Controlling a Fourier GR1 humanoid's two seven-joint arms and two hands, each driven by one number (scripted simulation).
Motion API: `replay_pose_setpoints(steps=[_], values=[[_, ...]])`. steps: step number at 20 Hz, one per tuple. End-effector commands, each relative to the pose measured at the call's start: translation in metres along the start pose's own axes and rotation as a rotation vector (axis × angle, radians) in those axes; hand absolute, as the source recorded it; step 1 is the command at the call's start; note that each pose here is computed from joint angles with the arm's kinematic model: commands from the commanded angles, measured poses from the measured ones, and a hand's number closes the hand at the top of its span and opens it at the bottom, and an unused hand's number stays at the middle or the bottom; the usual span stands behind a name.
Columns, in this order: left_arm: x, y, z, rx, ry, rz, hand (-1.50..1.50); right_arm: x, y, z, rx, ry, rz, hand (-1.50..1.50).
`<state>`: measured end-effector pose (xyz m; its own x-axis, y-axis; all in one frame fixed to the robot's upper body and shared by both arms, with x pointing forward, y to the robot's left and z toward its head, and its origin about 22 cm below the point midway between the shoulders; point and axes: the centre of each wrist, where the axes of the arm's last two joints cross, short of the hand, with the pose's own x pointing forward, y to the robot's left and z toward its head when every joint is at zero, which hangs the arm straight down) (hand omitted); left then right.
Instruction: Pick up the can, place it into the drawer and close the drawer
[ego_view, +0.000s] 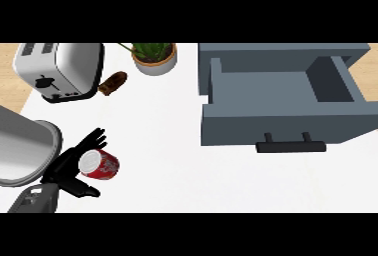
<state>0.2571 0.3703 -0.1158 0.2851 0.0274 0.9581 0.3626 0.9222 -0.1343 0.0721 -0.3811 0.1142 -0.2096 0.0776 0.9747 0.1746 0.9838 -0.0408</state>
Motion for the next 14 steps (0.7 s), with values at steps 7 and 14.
replay_pose_setpoints(steps=[7,14], values=[[-0.002,-0.013,-0.019,-0.148,-0.038,0.159,1.5,0.0,-0.004,0.007,0.006,0.02,-0.007,-1.5],[0.013,-0.036,-0.049,-0.284,-0.098,0.191,1.5,0.005,0.006,0.014,0.0,0.0,-0.026,-1.5]])
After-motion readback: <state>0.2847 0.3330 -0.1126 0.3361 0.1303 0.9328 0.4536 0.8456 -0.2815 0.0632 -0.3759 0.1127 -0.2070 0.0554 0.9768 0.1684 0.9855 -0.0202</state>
